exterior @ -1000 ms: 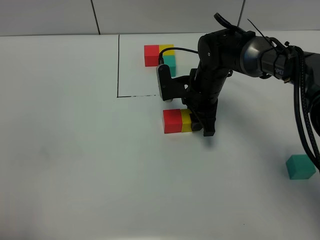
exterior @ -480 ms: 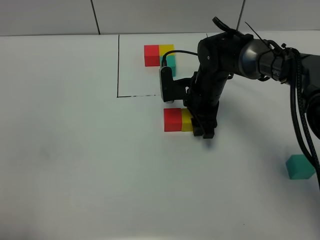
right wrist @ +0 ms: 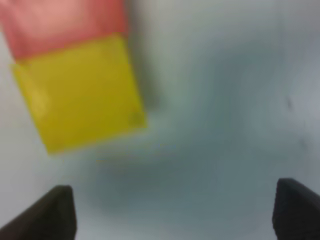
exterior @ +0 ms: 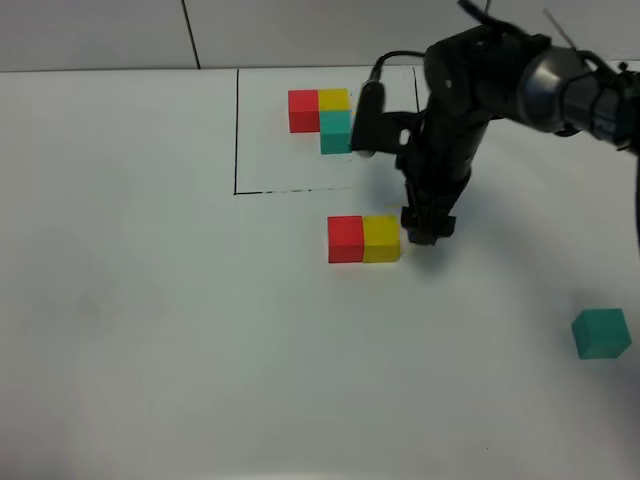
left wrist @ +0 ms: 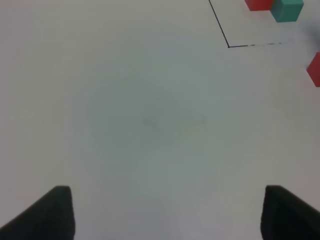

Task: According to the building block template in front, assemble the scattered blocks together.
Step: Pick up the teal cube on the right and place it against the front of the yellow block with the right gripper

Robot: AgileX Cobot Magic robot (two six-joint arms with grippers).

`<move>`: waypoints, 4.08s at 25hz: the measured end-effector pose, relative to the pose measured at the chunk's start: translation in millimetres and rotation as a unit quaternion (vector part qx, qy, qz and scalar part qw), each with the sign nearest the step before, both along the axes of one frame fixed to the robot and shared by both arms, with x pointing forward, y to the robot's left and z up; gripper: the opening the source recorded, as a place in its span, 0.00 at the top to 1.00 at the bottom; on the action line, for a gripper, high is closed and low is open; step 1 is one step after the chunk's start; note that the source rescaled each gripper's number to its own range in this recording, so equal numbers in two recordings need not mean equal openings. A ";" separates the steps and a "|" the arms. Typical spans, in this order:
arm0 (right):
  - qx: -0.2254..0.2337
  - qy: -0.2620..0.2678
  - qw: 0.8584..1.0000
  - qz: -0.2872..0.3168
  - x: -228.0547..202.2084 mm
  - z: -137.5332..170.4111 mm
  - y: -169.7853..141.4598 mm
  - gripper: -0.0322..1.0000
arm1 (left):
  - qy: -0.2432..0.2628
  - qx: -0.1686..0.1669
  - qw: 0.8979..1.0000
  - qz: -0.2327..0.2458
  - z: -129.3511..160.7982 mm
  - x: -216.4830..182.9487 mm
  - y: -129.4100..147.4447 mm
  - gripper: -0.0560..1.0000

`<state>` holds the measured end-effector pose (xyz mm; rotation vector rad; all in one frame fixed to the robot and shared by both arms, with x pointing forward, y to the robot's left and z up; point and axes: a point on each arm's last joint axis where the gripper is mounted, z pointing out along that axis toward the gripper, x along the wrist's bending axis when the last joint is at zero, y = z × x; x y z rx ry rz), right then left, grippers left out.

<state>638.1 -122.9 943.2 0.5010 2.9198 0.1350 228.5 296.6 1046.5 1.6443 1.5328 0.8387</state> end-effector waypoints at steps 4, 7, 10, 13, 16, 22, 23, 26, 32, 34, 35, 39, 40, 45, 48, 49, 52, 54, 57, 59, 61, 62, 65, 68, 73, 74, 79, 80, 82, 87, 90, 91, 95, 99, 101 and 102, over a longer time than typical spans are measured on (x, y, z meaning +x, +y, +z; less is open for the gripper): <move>0.004 0.014 0.994 -0.112 -22.7 8.7 -53.2 0.35 | 0.000 0.000 1.000 0.000 0.0 0.0 0.0 0.04; 0.031 -0.002 0.973 -0.227 -53.5 18.3 -88.2 0.35 | 0.000 0.000 1.000 0.000 0.0 0.0 0.0 0.04; 0.070 -0.027 0.936 -0.345 -90.8 31.7 -116.1 0.35 | 0.000 0.000 1.000 0.000 0.0 0.0 0.0 0.04; 0.082 -0.032 0.907 -0.412 -121.6 33.7 -138.8 0.34 | 0.000 0.000 1.000 0.000 0.0 0.0 0.0 0.04; 0.086 -0.027 0.883 -0.461 -143.5 29.6 -155.3 0.34 | 0.000 0.000 1.000 0.000 0.0 0.0 0.0 0.04; 0.106 -0.016 0.833 -0.543 -155.5 13.6 -174.0 0.34 | 0.000 0.000 1.000 0.000 0.0 0.0 0.0 0.04; 0.110 -0.014 0.830 -0.547 -155.8 12.8 -174.3 0.34 | 0.000 0.000 1.000 0.000 0.0 0.0 0.0 0.04; 0.123 -0.003 0.821 -0.557 -154.0 9.7 -172.5 0.34 | 0.000 0.000 1.000 0.000 0.0 0.0 0.0 0.04; 0.109 0.038 0.815 -0.568 -148.3 -19.0 -170.6 0.34 | 0.000 0.000 1.000 0.000 0.0 0.0 0.0 0.04; 0.103 0.049 0.813 -0.571 -145.5 -30.1 -170.5 0.34 | 0.000 0.000 1.000 0.000 0.0 0.0 0.0 0.04; 0.100 0.054 0.812 -0.572 -144.3 -35.4 -170.5 0.34 | 0.000 0.000 1.000 0.000 0.0 0.0 0.0 0.04; 0.096 0.071 0.811 -0.573 -141.9 -50.0 -169.4 0.36 | 0.000 0.000 1.000 0.000 0.0 0.0 0.0 0.04; 0.096 0.073 0.812 -0.572 -141.7 -51.3 -169.0 0.39 | 0.000 0.000 1.000 0.000 0.0 0.0 0.0 0.04; 0.101 0.076 0.809 -0.574 -141.3 -52.2 -167.8 0.90 | 0.000 0.000 1.000 0.000 0.0 0.0 0.0 0.04; 0.101 0.083 0.812 -0.568 -142.3 -52.1 -156.1 0.95 | 0.000 0.000 1.000 0.000 0.0 0.0 0.0 0.04; 0.102 0.085 0.816 -0.563 -143.5 -51.2 -146.1 0.95 | 0.000 0.000 1.000 0.000 0.0 0.0 0.0 0.04; 0.107 0.091 0.818 -0.558 -147.8 -45.7 -113.2 0.95 | 0.000 0.000 1.000 0.000 0.0 0.0 0.0 0.04; 0.113 0.087 0.821 -0.553 -146.9 -37.8 -84.2 0.95 | 0.000 0.000 1.000 0.000 0.0 0.0 0.0 0.04; 0.117 0.070 0.832 -0.538 -142.2 -24.3 -43.1 0.95 | 0.000 0.000 1.000 0.000 0.0 0.0 0.0 0.04; 0.110 0.054 0.838 -0.531 -137.1 -20.7 -18.6 0.95 | 0.000 0.000 1.000 0.000 0.0 0.0 0.0 0.04; 0.105 0.038 0.844 -0.524 -130.4 -20.2 5.7 0.95 | 0.000 0.000 1.000 0.000 0.0 0.0 0.0 0.04; 0.103 0.032 0.845 -0.524 -126.5 -21.9 16.5 0.95 | 0.000 0.000 1.000 0.000 0.0 0.0 0.0 0.04; 0.104 0.028 0.846 -0.522 -115.0 -30.0 43.4 0.95 | 0.000 0.000 1.000 0.000 0.0 0.0 0.0 0.04; 0.111 0.026 0.850 -0.514 -105.3 -34.6 62.5 0.95 | 0.000 0.000 1.000 0.000 0.0 0.0 0.0 0.04; 0.105 0.029 0.848 -0.518 -95.8 -46.6 72.1 0.95 | 0.000 0.000 1.000 0.000 0.0 0.0 0.0 0.04; 0.104 0.030 0.848 -0.519 -95.6 -47.4 72.3 0.95 | 0.000 0.000 1.000 0.000 0.0 0.0 0.0 0.04; 0.106 0.030 0.839 -0.533 -92.3 -48.3 69.1 0.95 | 0.000 0.000 1.000 0.000 0.0 0.0 0.0 0.04; 0.107 0.029 0.837 -0.536 -91.3 -48.0 68.2 0.95 | 0.000 0.000 1.000 0.000 0.0 0.0 0.0 0.04; 0.108 0.030 0.834 -0.540 -89.5 -49.4 67.2 0.95 | 0.000 0.000 1.000 0.000 0.0 0.0 0.0 0.04; 0.110 0.037 0.827 -0.550 -87.4 -53.0 66.0 0.96 | 0.000 0.000 1.000 0.000 0.0 0.0 0.0 0.04; 0.110 0.038 0.827 -0.551 -87.1 -53.7 66.2 0.96 | 0.000 0.000 1.000 0.000 0.0 0.0 0.0 0.04; 0.110 0.038 0.827 -0.551 -87.1 -54.0 66.2 0.96 | 0.000 0.000 1.000 0.000 0.0 0.0 0.0 0.04; 0.110 0.039 0.826 -0.551 -86.8 -55.3 66.1 0.96 | 0.000 0.000 1.000 0.000 0.0 0.0 0.0 0.04; 0.111 0.039 0.826 -0.551 -85.7 -56.0 65.4 0.96 | 0.000 0.000 1.000 0.000 0.0 0.0 0.0 0.04; 0.120 0.037 0.825 -0.550 -83.7 -56.1 65.5 0.96 | 0.000 0.000 1.000 0.000 0.0 0.0 0.0 0.04; 0.123 0.036 0.825 -0.550 -82.9 -56.0 65.5 0.96 | 0.000 0.000 1.000 0.000 0.0 0.0 0.0 0.04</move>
